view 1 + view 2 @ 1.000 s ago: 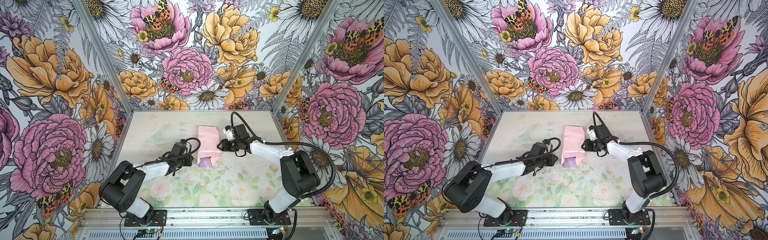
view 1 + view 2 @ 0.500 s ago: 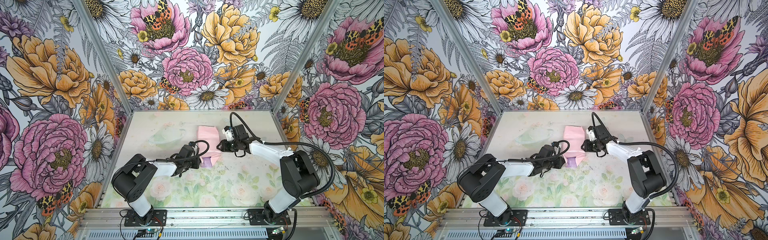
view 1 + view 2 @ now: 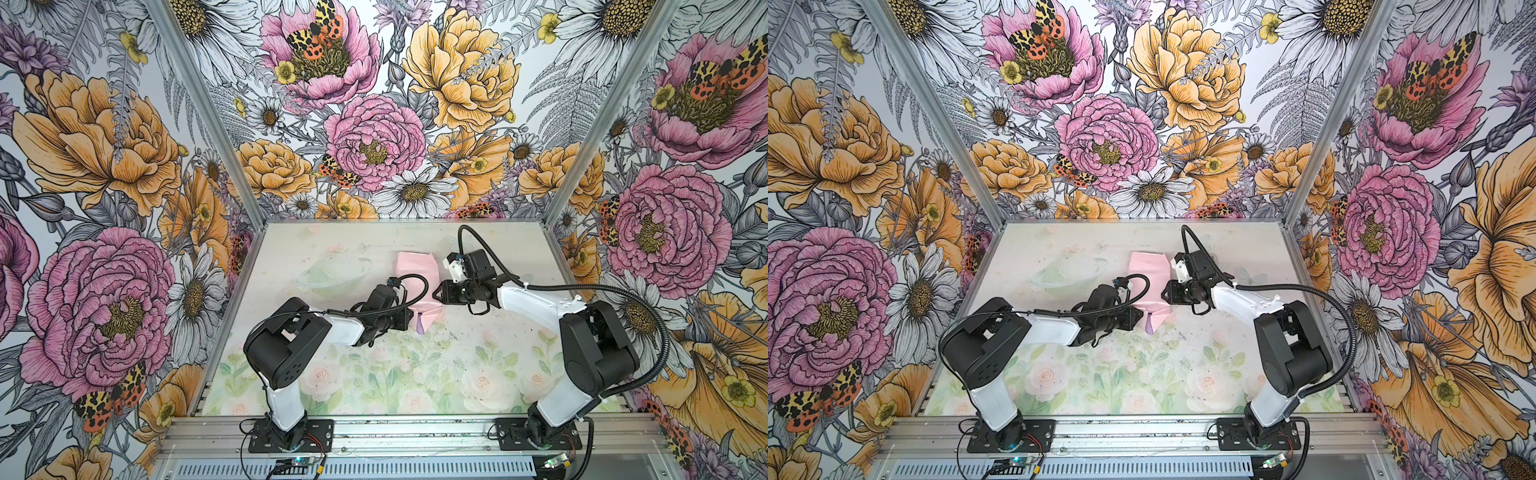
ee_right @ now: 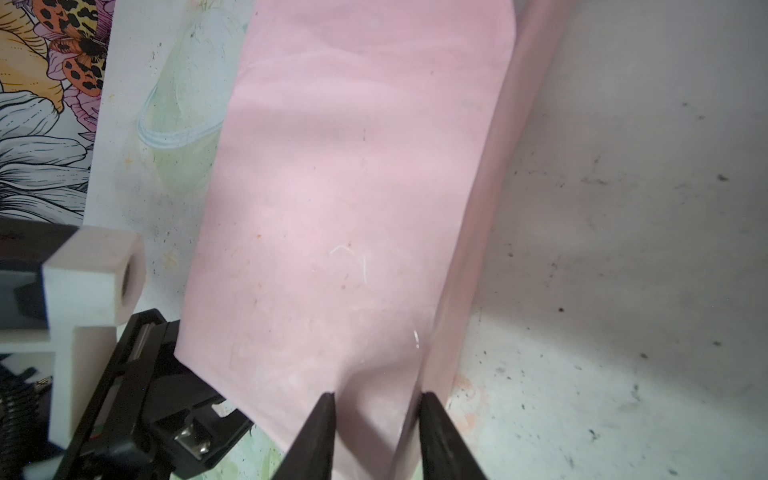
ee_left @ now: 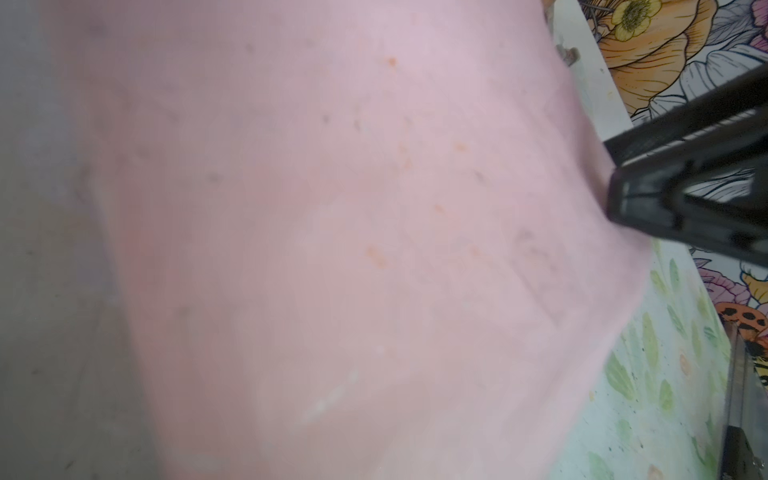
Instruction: Wrap the gift box in paper
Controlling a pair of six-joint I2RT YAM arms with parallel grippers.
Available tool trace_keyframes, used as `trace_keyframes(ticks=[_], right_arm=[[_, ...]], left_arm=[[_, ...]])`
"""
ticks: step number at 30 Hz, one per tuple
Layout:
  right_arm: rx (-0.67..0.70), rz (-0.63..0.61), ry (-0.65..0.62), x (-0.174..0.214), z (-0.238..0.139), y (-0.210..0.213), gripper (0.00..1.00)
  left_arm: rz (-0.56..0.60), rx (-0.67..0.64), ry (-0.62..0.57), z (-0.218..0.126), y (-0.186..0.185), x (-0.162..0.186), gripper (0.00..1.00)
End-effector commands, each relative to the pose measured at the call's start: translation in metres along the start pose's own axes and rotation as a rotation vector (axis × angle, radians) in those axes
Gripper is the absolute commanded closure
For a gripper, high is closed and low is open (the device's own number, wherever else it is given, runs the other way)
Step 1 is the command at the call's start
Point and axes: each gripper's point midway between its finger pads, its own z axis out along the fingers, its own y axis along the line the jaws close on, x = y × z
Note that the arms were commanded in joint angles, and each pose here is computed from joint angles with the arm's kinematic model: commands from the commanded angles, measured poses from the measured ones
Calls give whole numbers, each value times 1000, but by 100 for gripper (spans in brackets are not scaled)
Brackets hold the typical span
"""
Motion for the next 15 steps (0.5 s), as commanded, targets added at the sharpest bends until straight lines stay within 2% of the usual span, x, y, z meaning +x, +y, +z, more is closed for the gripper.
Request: trace_keyframes(ticks=[1,8,15], right_arm=[[11,-22,-23,0,-7,3,61],[-1,-34,-38,-2,-13,9,57],[6,-44,-135,-9,-47,17,56]], left_arm=[[16,30,-66,2,-9,-19,78],[7,15,-45,9,0,-6,77],[6,6,-36,13,5,-2,77]])
